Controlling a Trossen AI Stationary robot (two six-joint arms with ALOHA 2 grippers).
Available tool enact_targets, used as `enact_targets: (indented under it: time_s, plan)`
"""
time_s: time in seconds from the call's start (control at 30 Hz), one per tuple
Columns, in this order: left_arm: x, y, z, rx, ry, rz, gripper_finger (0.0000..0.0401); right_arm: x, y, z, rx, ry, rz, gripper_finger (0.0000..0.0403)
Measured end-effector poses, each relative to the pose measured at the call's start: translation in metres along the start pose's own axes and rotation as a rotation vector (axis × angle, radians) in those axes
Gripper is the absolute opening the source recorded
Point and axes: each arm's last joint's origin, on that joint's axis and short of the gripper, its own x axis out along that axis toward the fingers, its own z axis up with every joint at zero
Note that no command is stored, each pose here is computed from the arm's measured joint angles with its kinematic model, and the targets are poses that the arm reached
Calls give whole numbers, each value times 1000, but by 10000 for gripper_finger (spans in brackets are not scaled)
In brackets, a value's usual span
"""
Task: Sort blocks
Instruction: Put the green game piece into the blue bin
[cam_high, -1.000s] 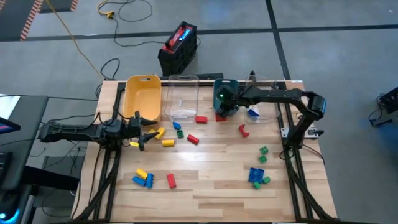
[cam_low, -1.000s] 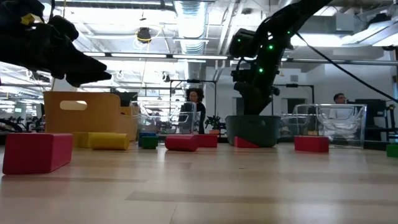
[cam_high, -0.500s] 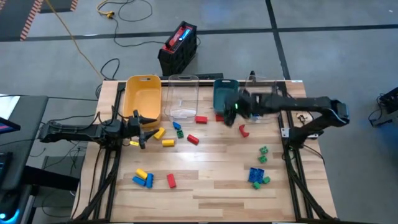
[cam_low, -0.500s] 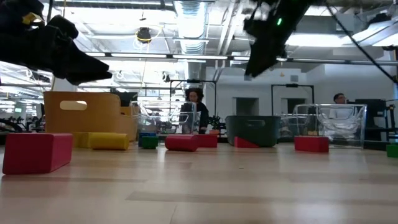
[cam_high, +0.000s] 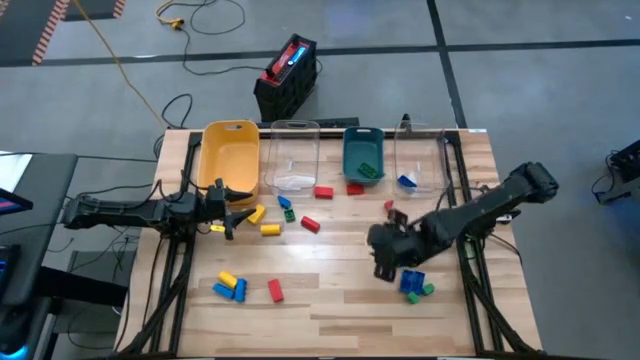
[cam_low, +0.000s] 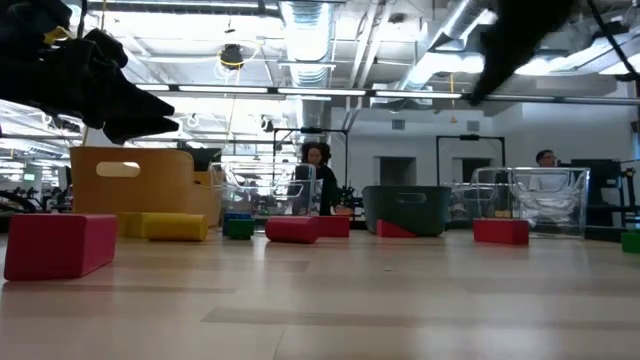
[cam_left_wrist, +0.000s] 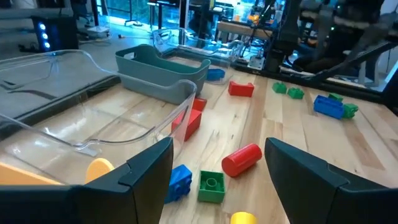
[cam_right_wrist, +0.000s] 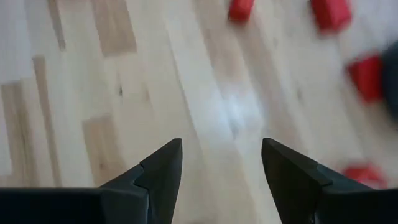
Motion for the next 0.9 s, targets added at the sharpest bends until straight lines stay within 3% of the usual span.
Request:
enact_targets:
  time_s: [0.17,0.27,0.43,0.63,0.9]
  plan:
    - [0,-1,0,39,0,-13,248,21,4,-29,97,189,-201,232]
    - [0,-1,0,38,2,-10,248,35,2,-44,119,203,-278,232]
    - [0,0,-6,50,55,-1,248,30,4,-64,213,140,-192,232]
    - [0,0,-6,49,57,0,248,15,13,-78,318,257,-58,232]
    - [-1,0,-6,31,60,-4,248,9,18,-88,286,339,-34,236]
